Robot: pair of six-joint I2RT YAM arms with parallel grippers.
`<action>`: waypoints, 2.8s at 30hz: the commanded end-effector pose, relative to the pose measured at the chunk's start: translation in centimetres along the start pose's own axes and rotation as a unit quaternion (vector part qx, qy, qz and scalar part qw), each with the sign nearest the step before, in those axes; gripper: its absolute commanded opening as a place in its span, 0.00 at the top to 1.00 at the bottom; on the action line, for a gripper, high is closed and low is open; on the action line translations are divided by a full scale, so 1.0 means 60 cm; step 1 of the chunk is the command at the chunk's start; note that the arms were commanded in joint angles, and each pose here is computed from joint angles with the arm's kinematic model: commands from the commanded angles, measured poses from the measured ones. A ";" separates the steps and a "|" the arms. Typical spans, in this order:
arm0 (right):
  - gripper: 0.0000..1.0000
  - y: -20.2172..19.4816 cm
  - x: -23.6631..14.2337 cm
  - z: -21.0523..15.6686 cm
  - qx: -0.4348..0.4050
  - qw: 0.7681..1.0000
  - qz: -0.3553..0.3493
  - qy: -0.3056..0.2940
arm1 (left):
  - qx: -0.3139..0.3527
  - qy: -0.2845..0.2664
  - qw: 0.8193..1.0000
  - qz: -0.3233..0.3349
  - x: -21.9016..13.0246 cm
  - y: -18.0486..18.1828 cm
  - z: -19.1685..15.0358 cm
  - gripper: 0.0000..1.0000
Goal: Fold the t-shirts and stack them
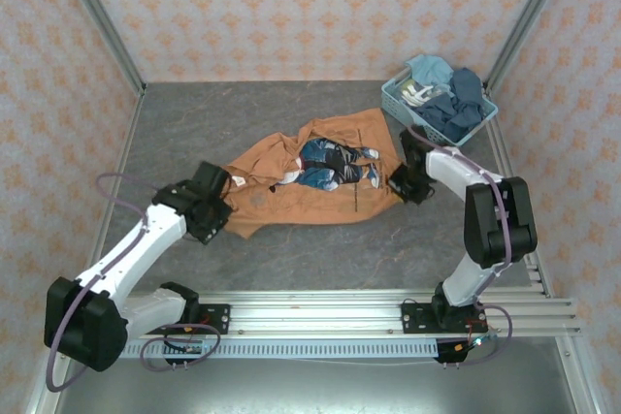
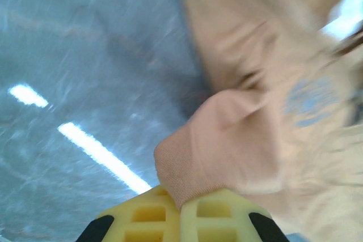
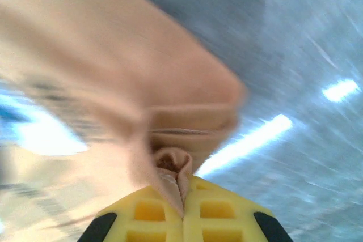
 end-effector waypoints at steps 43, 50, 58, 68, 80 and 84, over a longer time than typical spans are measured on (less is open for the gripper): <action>1.00 0.459 -0.566 0.254 -0.131 0.783 0.538 -0.284 | -0.039 -0.343 0.824 -0.450 -0.577 -0.393 0.467 1.00; 1.00 0.439 -0.617 0.332 -0.091 0.757 0.558 -0.327 | -0.023 -0.348 0.771 -0.533 -0.694 -0.389 0.442 1.00; 1.00 0.397 -0.430 0.314 -0.133 0.871 0.410 -0.235 | 0.000 -0.228 0.899 -0.374 -0.461 -0.304 0.332 1.00; 1.00 0.208 -0.048 0.158 -0.051 0.979 0.186 -0.067 | -0.041 0.022 0.990 -0.134 0.017 -0.093 0.057 1.00; 1.00 -0.023 0.059 -0.051 -0.027 0.999 -0.015 0.036 | -0.076 0.093 0.992 0.030 0.103 0.108 -0.087 1.00; 1.00 -0.068 0.047 -0.092 -0.021 0.998 -0.037 0.043 | -0.097 0.093 0.990 0.045 0.087 0.150 -0.095 1.00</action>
Point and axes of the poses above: each hand's point on the last joint's axis, 136 mm out from that joint toward the fingers, its own x axis out along the fingers, its own y axis along the line the jaws close on, z = x × y, the point moved 2 cm from there along -x, back along the fingers, and after that the axes turned 6 degrees about -x, right-handed, at the moved point
